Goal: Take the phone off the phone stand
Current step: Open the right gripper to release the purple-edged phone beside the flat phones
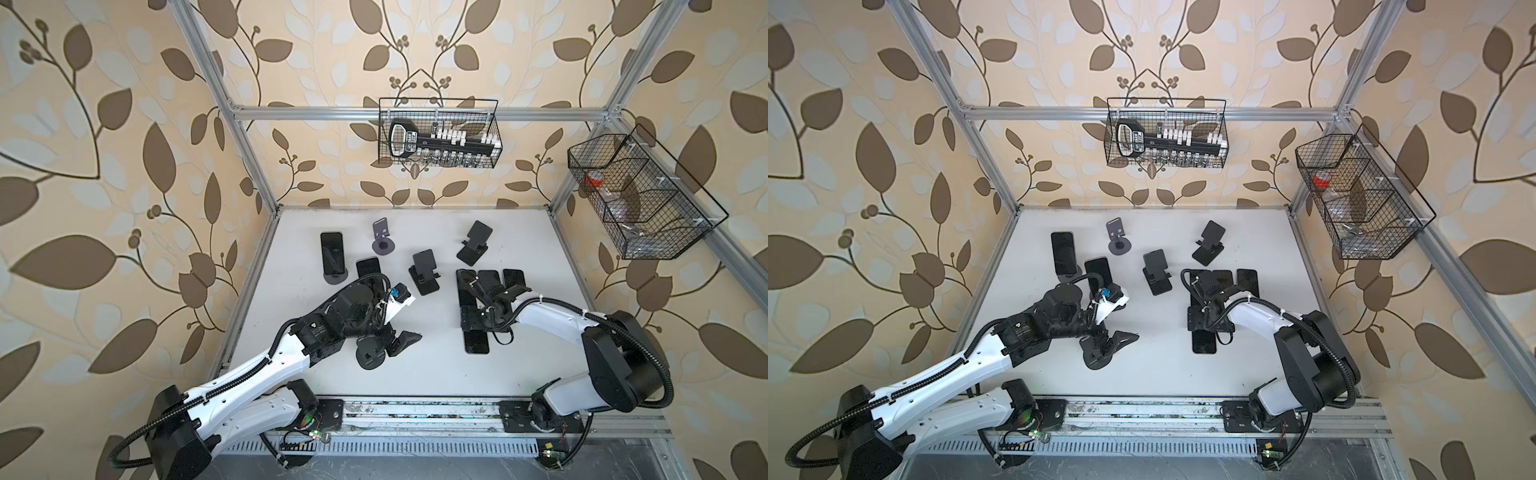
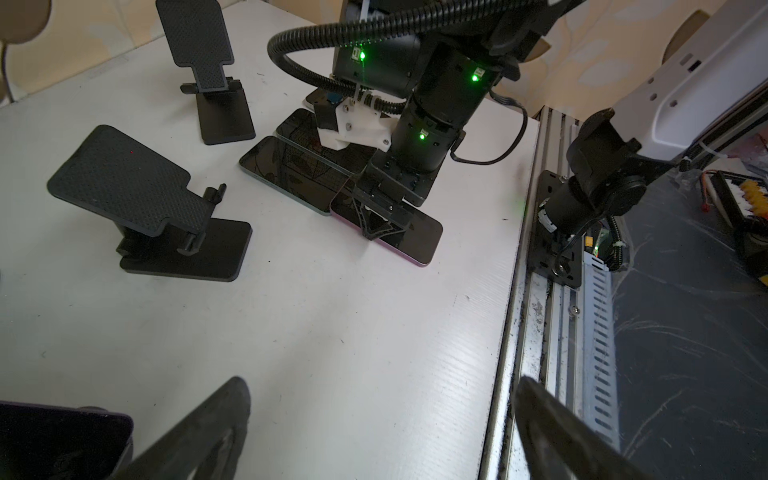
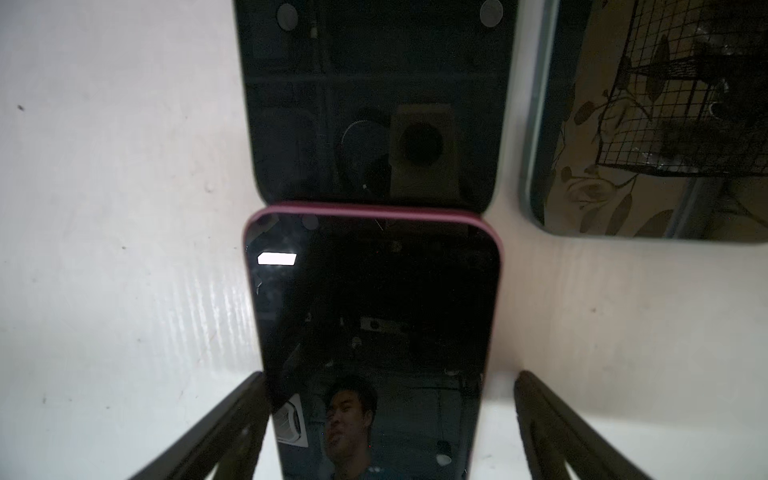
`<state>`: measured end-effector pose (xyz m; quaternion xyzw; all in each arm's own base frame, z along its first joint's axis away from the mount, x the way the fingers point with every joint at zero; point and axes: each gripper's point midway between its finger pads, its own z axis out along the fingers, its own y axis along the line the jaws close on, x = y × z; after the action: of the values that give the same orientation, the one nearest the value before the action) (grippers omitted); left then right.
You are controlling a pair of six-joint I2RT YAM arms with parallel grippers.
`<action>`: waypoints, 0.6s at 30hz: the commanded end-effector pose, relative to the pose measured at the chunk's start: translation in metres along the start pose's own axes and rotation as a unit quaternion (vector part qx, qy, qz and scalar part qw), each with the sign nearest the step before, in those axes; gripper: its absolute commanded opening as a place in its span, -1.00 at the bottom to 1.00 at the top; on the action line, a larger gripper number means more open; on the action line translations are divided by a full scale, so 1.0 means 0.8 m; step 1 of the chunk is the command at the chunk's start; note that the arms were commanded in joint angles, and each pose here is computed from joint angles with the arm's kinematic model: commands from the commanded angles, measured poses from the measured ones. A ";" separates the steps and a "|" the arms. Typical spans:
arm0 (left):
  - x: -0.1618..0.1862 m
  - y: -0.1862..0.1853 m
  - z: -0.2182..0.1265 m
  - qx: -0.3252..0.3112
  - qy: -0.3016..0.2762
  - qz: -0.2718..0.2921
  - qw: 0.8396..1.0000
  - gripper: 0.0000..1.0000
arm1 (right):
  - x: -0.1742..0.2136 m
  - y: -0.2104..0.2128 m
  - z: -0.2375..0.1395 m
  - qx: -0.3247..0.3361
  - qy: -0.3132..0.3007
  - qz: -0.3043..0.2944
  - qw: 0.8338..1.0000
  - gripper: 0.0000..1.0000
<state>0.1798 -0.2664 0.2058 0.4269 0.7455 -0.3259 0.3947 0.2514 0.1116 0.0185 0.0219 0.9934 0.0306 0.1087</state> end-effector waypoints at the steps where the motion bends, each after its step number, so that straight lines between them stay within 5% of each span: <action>1: -0.025 0.000 -0.013 -0.013 -0.034 0.025 0.999 0.97 | 0.025 -0.016 0.000 0.026 0.038 0.008 0.999 0.85; 18: -0.027 0.006 -0.019 -0.032 -0.038 0.034 0.998 0.97 | 0.008 -0.005 -0.011 0.004 0.010 0.002 1.000 0.87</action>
<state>0.1845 -0.2607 0.2135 0.4210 0.7432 -0.3099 0.4177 0.2433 0.1063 0.0191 0.0267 0.9949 0.0202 0.0955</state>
